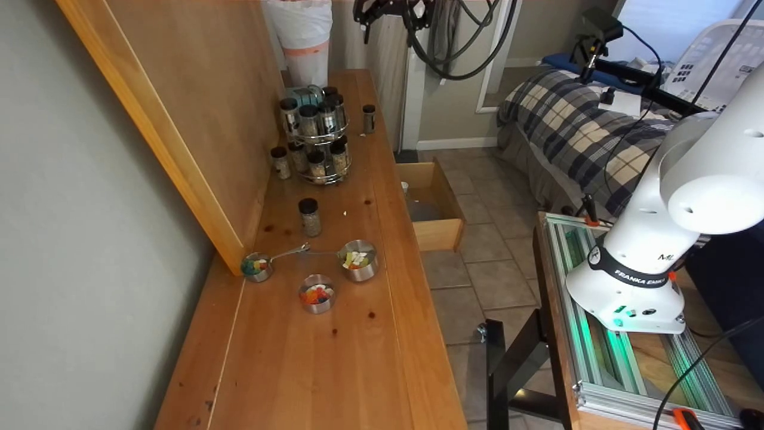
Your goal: Turn the spice rack to the right, twice
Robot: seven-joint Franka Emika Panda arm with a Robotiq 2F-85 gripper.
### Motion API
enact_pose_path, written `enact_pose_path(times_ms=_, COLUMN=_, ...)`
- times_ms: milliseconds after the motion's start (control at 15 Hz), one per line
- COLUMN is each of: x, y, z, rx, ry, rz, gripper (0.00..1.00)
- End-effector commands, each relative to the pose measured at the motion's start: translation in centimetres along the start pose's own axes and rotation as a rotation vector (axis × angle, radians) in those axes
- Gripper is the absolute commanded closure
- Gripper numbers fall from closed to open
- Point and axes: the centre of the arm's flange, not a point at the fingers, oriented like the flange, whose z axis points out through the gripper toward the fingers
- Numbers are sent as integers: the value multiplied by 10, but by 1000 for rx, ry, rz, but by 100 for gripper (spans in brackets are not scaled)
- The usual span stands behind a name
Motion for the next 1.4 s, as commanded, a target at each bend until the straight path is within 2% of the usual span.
enact_pose_path(times_ms=0, x=0, y=0, z=0, rx=-1, ry=0, rz=0, gripper=0)
enact_pose_path(times_ms=200, x=16, y=-5, z=7, rx=7, ry=9, rz=0, gripper=0)
enact_pose_path(times_ms=400, x=43, y=-11, z=27, rx=87, ry=-13, rz=-63, gripper=0)
enact_pose_path(times_ms=467, x=54, y=-14, z=37, rx=125, ry=-45, rz=-85, gripper=0)
enact_pose_path(times_ms=733, x=92, y=-25, z=72, rx=193, ry=-155, rz=-143, gripper=0)
enact_pose_path(times_ms=867, x=106, y=-33, z=82, rx=224, ry=-171, rz=-213, gripper=0)
enact_pose_path(times_ms=1067, x=128, y=-53, z=93, rx=238, ry=-201, rz=-305, gripper=0)
enact_pose_path(times_ms=1333, x=139, y=-73, z=109, rx=196, ry=-218, rz=-357, gripper=0)
